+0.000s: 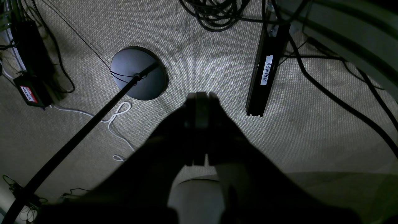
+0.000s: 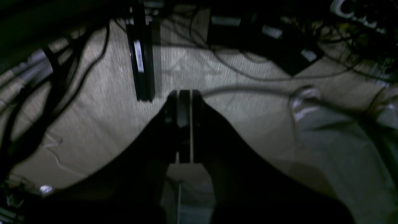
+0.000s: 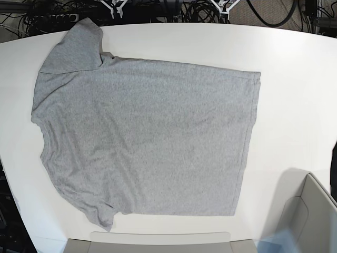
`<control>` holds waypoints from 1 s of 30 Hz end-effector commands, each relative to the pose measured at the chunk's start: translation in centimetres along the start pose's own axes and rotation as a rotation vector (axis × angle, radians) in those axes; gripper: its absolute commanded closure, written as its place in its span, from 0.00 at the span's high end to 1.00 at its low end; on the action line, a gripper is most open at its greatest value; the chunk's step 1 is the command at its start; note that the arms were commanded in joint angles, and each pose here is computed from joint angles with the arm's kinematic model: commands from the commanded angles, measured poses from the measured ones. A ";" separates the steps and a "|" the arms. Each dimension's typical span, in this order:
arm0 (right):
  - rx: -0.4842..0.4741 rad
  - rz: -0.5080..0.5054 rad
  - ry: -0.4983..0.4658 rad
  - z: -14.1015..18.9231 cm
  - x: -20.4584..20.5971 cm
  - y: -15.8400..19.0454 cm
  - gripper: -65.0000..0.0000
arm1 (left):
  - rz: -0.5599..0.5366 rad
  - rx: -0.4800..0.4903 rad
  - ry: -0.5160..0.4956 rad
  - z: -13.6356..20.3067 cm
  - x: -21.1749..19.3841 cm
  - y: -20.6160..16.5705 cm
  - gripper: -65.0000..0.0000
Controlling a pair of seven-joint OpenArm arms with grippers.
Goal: Fold the T-shirt properly
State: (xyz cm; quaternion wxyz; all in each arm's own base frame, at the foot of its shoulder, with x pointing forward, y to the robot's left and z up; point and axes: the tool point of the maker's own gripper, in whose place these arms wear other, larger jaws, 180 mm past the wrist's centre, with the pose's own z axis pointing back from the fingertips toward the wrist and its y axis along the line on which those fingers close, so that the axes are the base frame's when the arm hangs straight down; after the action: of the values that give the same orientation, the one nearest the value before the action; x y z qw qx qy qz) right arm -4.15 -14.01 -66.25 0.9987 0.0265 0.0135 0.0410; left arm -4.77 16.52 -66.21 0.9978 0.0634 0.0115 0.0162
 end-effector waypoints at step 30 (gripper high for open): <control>0.020 -0.013 0.010 0.0 -0.7 1.1 0.00 | -0.005 -0.015 0.002 0.1 -0.3 -1.2 0.00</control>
State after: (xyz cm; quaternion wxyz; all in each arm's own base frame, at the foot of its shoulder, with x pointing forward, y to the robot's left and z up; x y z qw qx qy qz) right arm -5.26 -12.98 -66.18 0.9984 0.0346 0.0246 0.0370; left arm -4.78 15.40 -66.28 0.9983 0.0550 0.0117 0.0157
